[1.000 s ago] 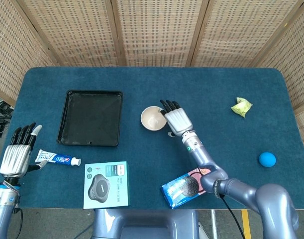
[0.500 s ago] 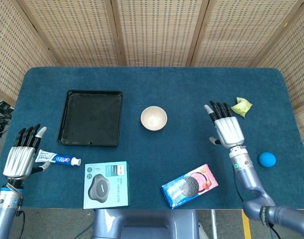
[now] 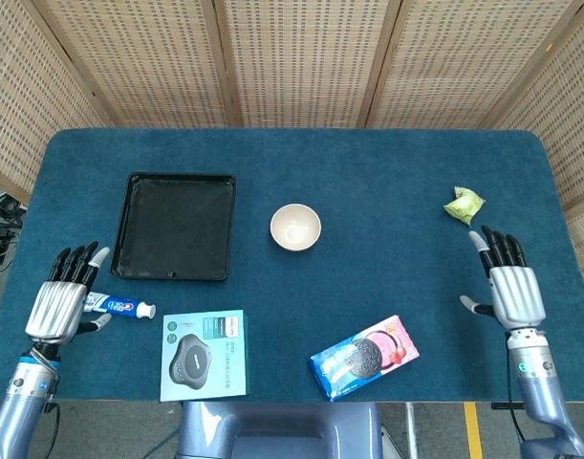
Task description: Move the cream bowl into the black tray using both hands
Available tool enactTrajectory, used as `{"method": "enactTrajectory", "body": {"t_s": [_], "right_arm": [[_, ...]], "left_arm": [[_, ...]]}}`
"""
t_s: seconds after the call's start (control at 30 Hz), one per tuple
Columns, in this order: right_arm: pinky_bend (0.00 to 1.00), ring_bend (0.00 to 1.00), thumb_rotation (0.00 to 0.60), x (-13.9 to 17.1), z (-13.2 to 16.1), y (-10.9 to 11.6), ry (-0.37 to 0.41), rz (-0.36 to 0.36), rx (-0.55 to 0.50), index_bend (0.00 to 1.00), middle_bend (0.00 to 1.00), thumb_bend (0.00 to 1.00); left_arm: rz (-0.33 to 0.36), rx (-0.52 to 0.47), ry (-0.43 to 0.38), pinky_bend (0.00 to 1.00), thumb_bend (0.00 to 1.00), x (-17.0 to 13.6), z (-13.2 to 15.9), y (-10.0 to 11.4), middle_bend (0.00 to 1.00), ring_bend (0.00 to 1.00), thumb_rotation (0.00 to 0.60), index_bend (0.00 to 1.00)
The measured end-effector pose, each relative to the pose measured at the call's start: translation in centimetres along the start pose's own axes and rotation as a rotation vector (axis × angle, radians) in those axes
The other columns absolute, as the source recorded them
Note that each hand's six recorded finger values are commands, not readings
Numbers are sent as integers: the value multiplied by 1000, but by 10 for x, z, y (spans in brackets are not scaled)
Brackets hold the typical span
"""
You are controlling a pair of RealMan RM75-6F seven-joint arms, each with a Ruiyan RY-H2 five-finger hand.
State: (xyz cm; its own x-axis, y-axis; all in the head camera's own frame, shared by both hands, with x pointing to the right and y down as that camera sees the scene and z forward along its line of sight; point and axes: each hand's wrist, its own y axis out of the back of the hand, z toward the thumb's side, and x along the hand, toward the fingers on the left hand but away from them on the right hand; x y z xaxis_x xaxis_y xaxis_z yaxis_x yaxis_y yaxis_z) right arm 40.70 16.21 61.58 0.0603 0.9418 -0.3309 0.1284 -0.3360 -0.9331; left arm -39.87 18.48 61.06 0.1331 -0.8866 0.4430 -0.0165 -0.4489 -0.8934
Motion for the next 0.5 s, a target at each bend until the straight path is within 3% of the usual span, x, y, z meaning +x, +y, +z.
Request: {"method": "enactTrajectory", "body": {"t_s": [0.1,0.43,0.5], "right_arm": [[40,0,600,12,-9,0,0,-4,-12,35,0,240],[40,0,600,17,-13,1,16,-9,-60,47,0,240],[40,0,600,17,-13,3,19,-13,-69,56,0,240]], "left_arm": [[18,-20,-3,0,43,8,-2,9,0,0,600,0],[92,64,-36,0,63,58,-12,68,0,0,600,2],[96,74,-46,0,105,69,-10,75,0,0,600,42]]}}
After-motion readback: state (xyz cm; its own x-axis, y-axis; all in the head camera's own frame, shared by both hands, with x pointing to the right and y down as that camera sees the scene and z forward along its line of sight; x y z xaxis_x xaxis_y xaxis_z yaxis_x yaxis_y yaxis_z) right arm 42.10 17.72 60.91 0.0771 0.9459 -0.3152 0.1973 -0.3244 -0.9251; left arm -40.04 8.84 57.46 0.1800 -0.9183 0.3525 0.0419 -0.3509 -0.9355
